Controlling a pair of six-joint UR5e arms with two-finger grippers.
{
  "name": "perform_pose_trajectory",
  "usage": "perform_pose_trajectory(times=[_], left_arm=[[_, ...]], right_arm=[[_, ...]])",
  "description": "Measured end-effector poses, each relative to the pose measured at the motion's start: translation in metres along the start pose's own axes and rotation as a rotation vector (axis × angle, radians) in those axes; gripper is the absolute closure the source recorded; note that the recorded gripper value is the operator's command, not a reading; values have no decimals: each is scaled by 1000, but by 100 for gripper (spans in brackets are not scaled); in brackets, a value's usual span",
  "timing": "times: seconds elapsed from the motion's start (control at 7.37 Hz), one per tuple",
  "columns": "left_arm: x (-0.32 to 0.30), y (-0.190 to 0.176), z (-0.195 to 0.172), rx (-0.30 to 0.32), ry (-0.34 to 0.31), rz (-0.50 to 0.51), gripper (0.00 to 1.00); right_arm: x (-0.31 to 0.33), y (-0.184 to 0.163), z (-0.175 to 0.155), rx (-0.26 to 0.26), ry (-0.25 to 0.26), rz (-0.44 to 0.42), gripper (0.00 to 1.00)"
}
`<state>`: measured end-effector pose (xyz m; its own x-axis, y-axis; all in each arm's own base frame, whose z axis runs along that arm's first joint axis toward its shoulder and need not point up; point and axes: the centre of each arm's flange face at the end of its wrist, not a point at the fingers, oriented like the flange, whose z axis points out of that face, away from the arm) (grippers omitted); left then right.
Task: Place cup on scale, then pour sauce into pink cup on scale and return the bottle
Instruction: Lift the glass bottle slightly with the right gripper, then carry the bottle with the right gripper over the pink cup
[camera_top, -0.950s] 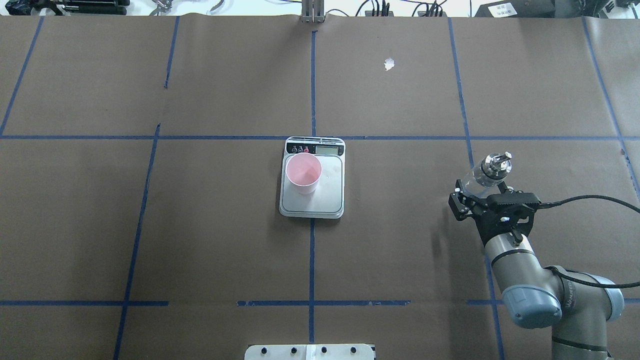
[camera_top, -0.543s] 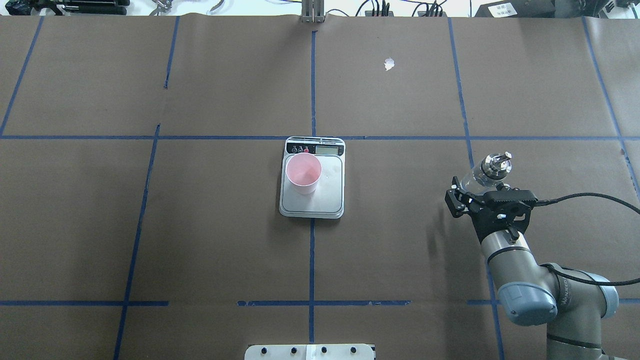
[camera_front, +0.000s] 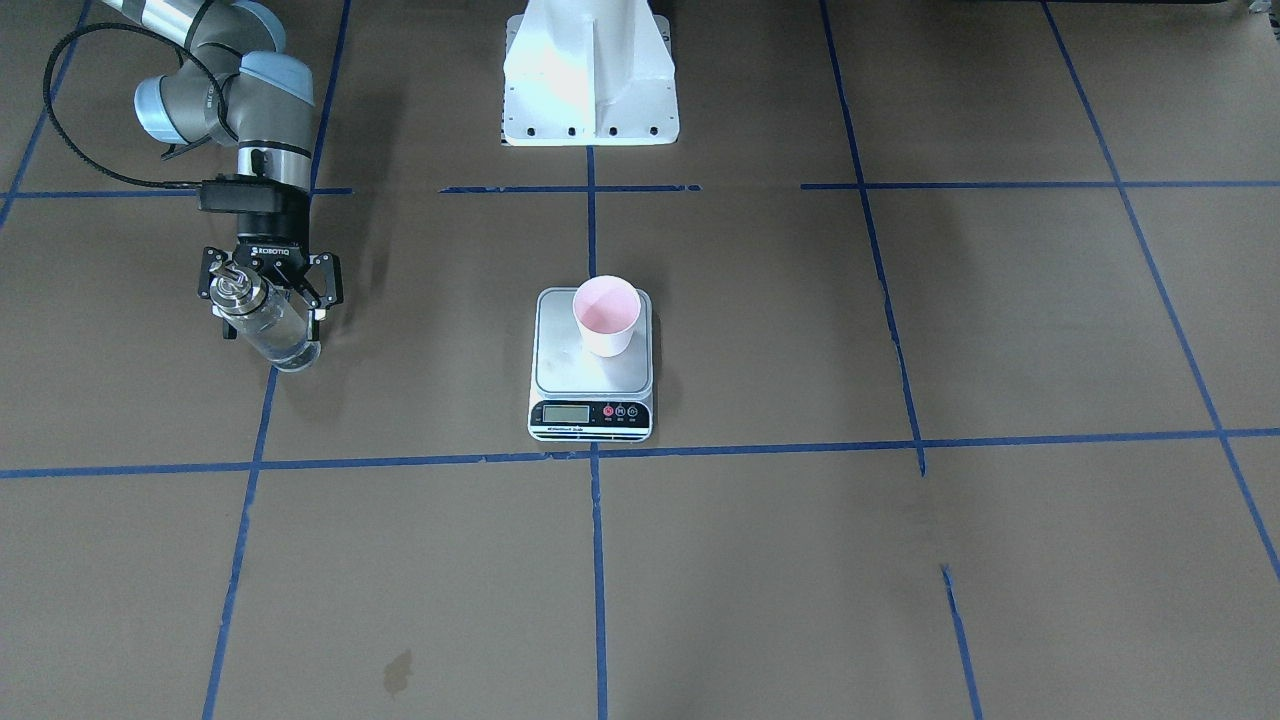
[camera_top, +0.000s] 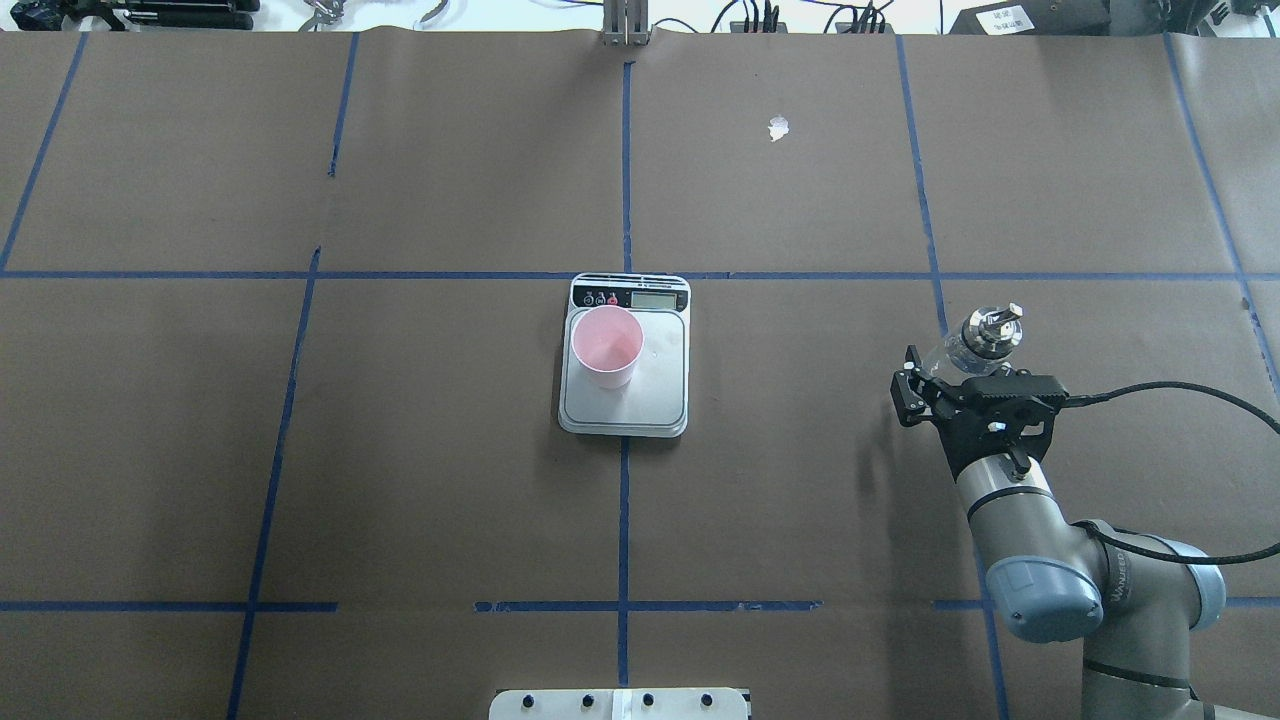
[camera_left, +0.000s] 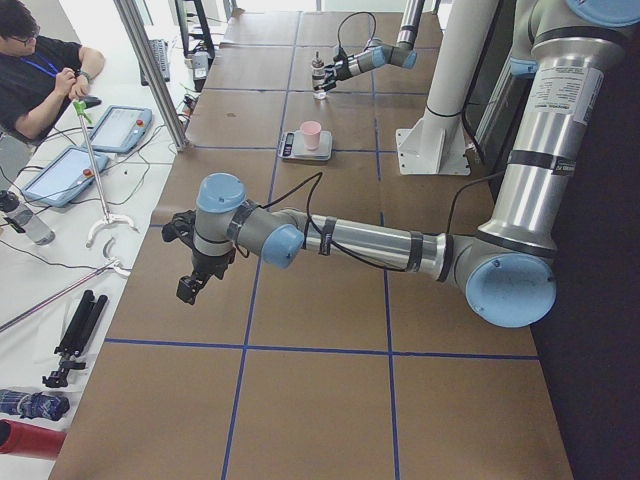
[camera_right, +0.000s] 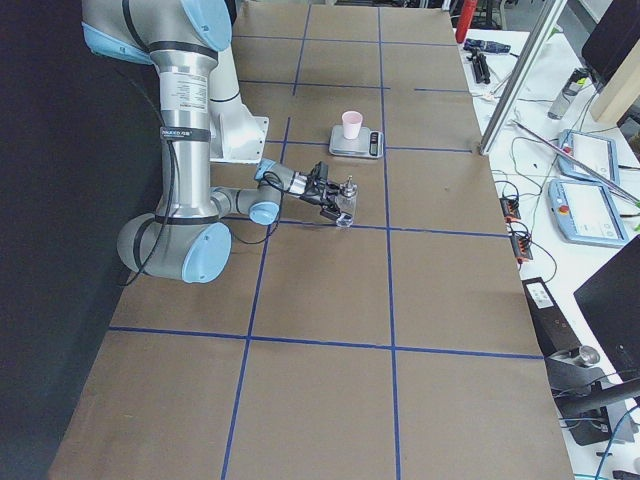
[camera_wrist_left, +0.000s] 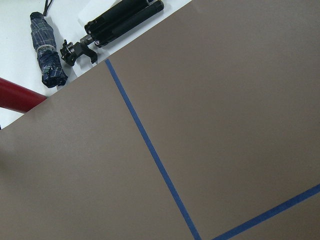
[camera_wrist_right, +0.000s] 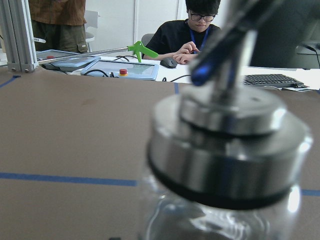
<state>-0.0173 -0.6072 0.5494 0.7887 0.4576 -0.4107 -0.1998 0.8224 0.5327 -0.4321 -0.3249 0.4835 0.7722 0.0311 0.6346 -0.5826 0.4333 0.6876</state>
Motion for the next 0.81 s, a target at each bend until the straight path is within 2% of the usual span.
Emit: perform_pose_trajectory(times=[0.14,0.81], left_arm=[[0,0,0,0,0,0,0],[-1,2,0,-2,0,-2,0]], right_arm=[[-6,-2,0,2,-5,6,100],[-21,-27,-10,25,-30,-12,100]])
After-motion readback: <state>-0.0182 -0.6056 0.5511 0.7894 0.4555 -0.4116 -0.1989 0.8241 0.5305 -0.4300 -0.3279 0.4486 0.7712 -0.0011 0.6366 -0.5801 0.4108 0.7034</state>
